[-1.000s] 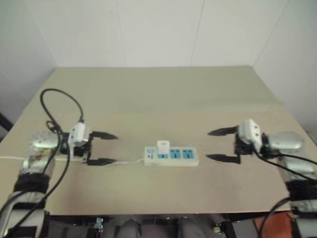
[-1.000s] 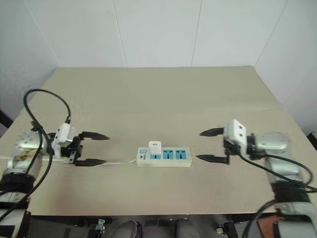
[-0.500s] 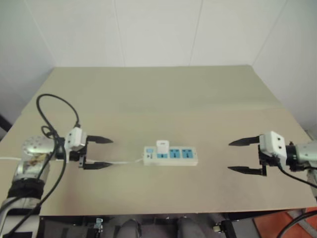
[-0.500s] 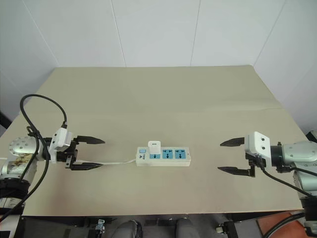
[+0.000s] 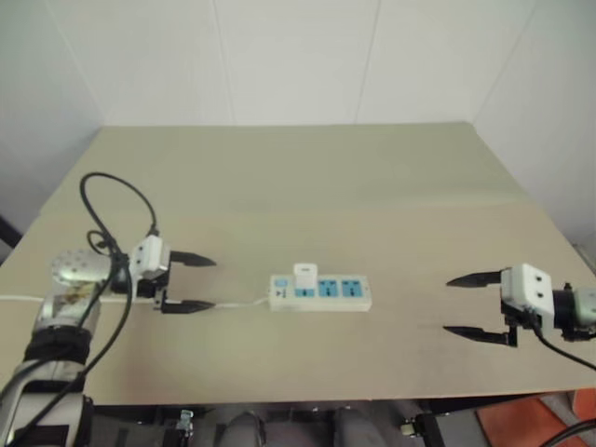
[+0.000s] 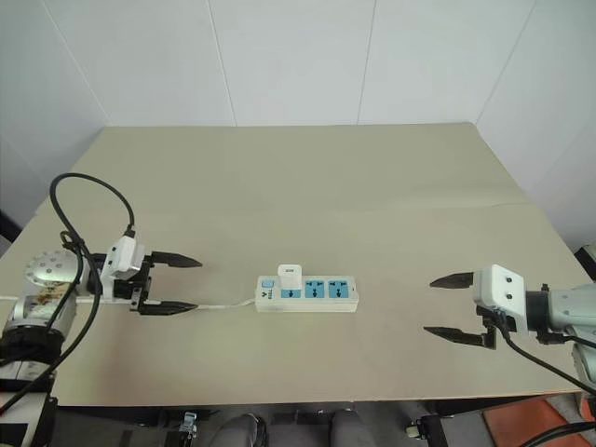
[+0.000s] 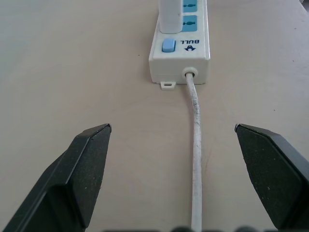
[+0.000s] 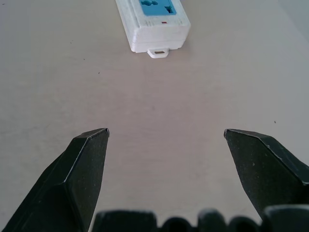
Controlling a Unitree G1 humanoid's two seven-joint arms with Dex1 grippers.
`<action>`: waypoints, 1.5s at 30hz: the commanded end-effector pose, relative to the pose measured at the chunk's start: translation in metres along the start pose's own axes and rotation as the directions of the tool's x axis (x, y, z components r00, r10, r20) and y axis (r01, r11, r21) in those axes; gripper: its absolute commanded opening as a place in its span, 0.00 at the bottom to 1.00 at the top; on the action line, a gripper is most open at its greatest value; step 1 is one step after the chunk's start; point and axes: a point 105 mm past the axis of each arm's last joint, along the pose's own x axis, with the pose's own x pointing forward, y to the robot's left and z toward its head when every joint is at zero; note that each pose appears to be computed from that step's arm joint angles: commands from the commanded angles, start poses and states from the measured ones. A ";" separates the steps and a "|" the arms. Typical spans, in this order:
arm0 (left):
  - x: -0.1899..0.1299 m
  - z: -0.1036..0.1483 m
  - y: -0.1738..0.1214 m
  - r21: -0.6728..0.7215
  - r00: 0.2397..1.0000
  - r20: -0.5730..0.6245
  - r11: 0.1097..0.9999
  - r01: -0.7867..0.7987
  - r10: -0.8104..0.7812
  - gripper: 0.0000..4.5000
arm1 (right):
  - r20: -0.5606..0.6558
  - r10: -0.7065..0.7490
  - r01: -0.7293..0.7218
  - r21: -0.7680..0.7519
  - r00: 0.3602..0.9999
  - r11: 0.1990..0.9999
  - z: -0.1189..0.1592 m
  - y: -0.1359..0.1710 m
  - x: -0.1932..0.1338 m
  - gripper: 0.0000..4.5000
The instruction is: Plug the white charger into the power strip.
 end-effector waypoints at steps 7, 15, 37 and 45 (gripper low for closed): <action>-0.003 0.006 0.007 0.043 1.000 0.001 0.999 -0.022 0.022 0.99 | -0.004 -0.052 0.052 -0.075 0.999 0.996 0.010 -0.009 -0.010 1.00; -0.002 0.007 0.004 0.040 1.000 0.013 0.999 -0.011 0.011 0.99 | -0.001 -0.039 0.039 -0.078 0.999 0.996 0.010 -0.004 -0.008 1.00; 0.008 0.012 0.005 0.045 0.999 0.044 0.999 0.020 -0.022 0.99 | -0.021 -0.042 0.041 -0.069 0.999 0.997 0.008 -0.002 -0.008 1.00; 0.009 0.011 0.006 0.045 0.998 0.049 0.999 0.023 -0.025 0.99 | -0.022 -0.052 0.050 -0.062 0.998 0.997 0.008 0.000 -0.009 1.00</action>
